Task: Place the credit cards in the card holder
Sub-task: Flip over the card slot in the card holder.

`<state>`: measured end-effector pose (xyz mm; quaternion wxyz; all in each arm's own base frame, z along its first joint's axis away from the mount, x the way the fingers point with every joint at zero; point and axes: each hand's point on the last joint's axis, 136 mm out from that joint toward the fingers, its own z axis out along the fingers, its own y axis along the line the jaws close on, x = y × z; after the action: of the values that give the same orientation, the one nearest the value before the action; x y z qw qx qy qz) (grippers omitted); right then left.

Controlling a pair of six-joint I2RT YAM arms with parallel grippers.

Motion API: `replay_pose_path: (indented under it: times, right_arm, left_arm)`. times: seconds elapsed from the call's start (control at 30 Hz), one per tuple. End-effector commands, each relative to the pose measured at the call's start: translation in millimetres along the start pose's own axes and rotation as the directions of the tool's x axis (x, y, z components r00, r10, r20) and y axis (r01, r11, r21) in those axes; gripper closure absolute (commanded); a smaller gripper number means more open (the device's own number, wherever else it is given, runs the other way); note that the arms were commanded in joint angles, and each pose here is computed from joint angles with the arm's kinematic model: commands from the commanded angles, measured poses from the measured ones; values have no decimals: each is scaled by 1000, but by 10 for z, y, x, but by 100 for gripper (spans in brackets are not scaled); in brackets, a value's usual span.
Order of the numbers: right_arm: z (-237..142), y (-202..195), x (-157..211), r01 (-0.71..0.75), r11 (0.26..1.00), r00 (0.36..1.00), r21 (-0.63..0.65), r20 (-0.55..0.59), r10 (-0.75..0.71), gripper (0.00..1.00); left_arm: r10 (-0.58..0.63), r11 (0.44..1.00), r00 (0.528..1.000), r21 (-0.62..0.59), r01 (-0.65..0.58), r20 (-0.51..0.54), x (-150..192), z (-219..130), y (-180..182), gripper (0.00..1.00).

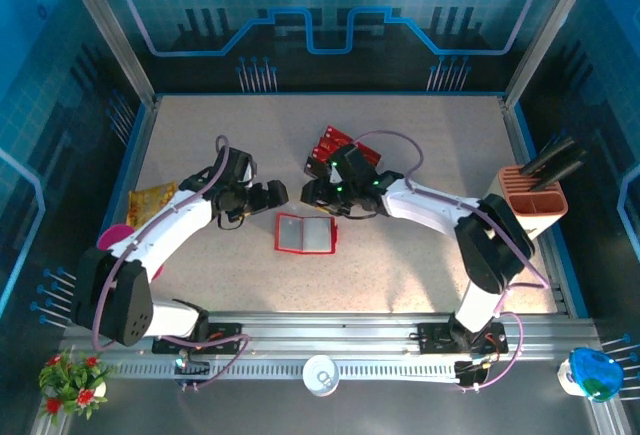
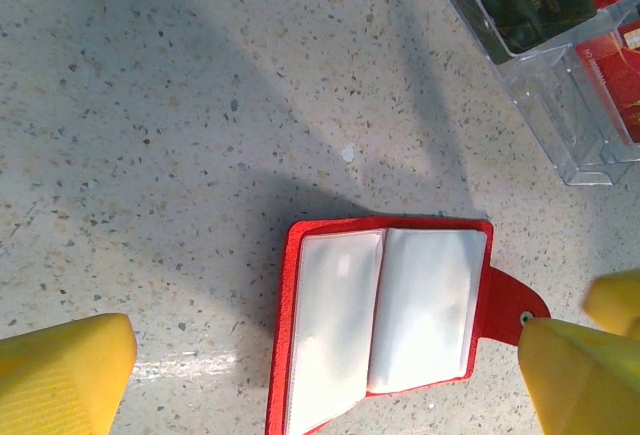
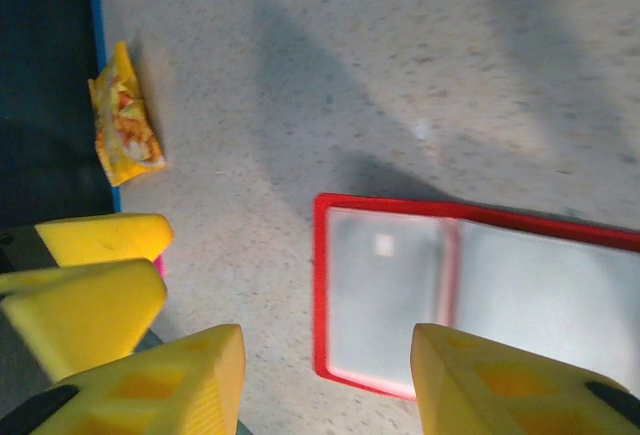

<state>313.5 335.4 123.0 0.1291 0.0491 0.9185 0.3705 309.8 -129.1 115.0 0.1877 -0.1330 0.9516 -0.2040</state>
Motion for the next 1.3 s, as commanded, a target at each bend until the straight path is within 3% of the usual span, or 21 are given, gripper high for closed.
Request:
replay_pose_path:
  times: [0.0, 0.13, 0.43, 0.5, 0.63, 0.77, 1.07, 1.27]
  right_arm:
    - [-181, -531, 145, 53, 971, 998, 233, -36, -45, 51]
    - [-271, -799, 214, 138, 916, 989, 377, -99, -109, 50]
    - [0, -941, 251, 172, 891, 979, 420, -171, -108, 55]
    - [42, -964, 221, 164, 889, 981, 428, -165, -102, 63]
    - [49, -1017, 164, 146, 882, 985, 447, -146, -89, 88]
    - [-32, -1131, 145, 119, 874, 990, 471, -126, -67, 100]
    - [-293, -1353, 119, 54, 875, 997, 481, -68, -24, 100]
    - [-483, -1011, -105, 90, 923, 996, 375, -9, -93, 63]
  left_arm:
    - [12, 999, 1000, 43, -12, -2, -66, -2, -106, 1]
    - [8, 999, 1000, 40, -7, -15, -52, 41, -107, 1]
    - [22, 999, 999, 37, -21, -33, -56, 119, -176, 1]
    - [29, 999, 999, 36, -27, -39, -42, 143, -194, 1]
    - [43, 999, 998, 34, -41, -52, -9, 196, -230, 1]
    - [54, 998, 996, 34, -52, -64, 16, 245, -260, 1]
    - [67, 997, 995, 34, -65, -79, 24, 327, -304, 1]
    - [74, 997, 994, 33, -71, -81, 7, 351, -317, 1]
